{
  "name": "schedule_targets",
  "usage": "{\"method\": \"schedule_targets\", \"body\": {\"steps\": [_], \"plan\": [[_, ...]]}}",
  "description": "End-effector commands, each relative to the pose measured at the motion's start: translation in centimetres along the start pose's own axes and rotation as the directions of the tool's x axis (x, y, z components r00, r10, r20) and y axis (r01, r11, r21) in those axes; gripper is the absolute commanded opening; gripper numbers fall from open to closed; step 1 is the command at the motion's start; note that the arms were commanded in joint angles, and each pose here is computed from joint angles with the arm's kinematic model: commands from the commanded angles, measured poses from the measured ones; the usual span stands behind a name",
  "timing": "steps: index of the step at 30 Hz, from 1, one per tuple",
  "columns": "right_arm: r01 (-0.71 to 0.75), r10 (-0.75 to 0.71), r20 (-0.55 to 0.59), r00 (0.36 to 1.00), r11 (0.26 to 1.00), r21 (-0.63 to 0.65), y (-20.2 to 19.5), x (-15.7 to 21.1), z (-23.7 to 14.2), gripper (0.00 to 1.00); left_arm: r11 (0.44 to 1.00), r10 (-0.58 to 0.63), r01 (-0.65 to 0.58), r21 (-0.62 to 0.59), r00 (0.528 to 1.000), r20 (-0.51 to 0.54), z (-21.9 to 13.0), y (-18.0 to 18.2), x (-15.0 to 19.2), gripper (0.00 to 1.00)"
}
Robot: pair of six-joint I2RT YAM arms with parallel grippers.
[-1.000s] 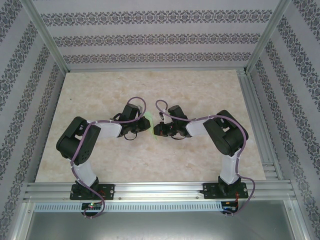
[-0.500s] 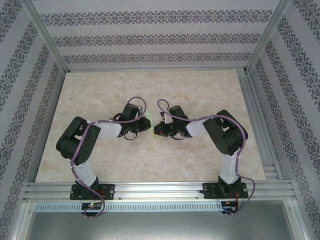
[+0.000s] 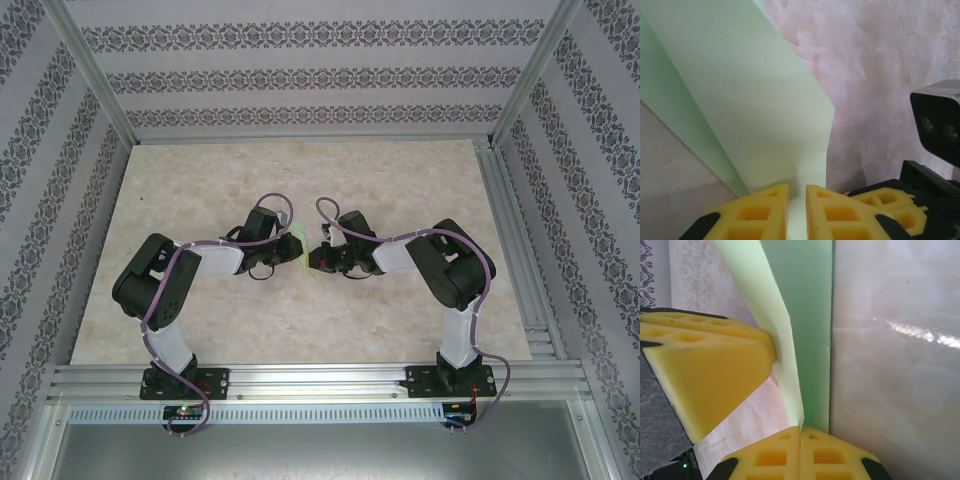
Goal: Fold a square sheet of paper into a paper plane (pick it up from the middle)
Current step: Fold the wing for the fifth time at the center of the table.
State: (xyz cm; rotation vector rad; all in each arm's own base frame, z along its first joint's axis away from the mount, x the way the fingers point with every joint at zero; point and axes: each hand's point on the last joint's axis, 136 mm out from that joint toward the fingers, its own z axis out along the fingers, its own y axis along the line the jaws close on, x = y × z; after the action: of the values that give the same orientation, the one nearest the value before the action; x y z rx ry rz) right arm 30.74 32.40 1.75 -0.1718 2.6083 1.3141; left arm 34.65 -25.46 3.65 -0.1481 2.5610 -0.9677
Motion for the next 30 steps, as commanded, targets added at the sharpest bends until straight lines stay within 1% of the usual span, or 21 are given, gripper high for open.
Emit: {"method": "schedule_targets", "body": {"steps": [1, 6, 16, 22, 25, 30], "plan": [[-0.082, 0.083, -0.002, 0.997, 0.990, 0.114, -4.2, 1.0, 0.3, 0.02, 0.998, 0.053, -0.054, 0.044, 0.998, 0.020, -0.2, -1.3, -0.3, 0.17], [-0.083, 0.084, -0.004, 0.996, 0.990, 0.114, -4.3, 1.1, 0.3, 0.02, 0.999, 0.036, -0.036, -0.003, 0.999, 0.007, 0.2, -0.3, -0.1, 0.16], [-0.083, 0.084, -0.009, 0.996, 0.990, 0.111, -4.2, 1.2, 0.3, 0.03, 0.999, 0.023, -0.024, -0.025, 1.000, -0.016, 1.2, 0.5, 0.1, 0.16], [-0.075, 0.076, -0.009, 0.997, 0.992, 0.104, -3.9, 1.2, 0.2, 0.03, 0.998, 0.012, -0.013, -0.059, 1.000, -0.025, 1.4, 1.2, 0.3, 0.15], [-0.063, 0.064, -0.003, 0.998, 0.994, 0.089, -3.3, 0.8, 0.0, 0.06, 0.997, 0.004, -0.006, -0.081, 1.000, -0.030, 1.4, 1.7, 0.5, 0.15], [-0.032, 0.032, 0.002, 0.999, 0.999, 0.036, -1.0, -0.1, -0.7, 0.15, 0.993, -0.015, 0.010, -0.114, 0.999, -0.050, 1.6, 2.6, 1.1, 0.15]]}}
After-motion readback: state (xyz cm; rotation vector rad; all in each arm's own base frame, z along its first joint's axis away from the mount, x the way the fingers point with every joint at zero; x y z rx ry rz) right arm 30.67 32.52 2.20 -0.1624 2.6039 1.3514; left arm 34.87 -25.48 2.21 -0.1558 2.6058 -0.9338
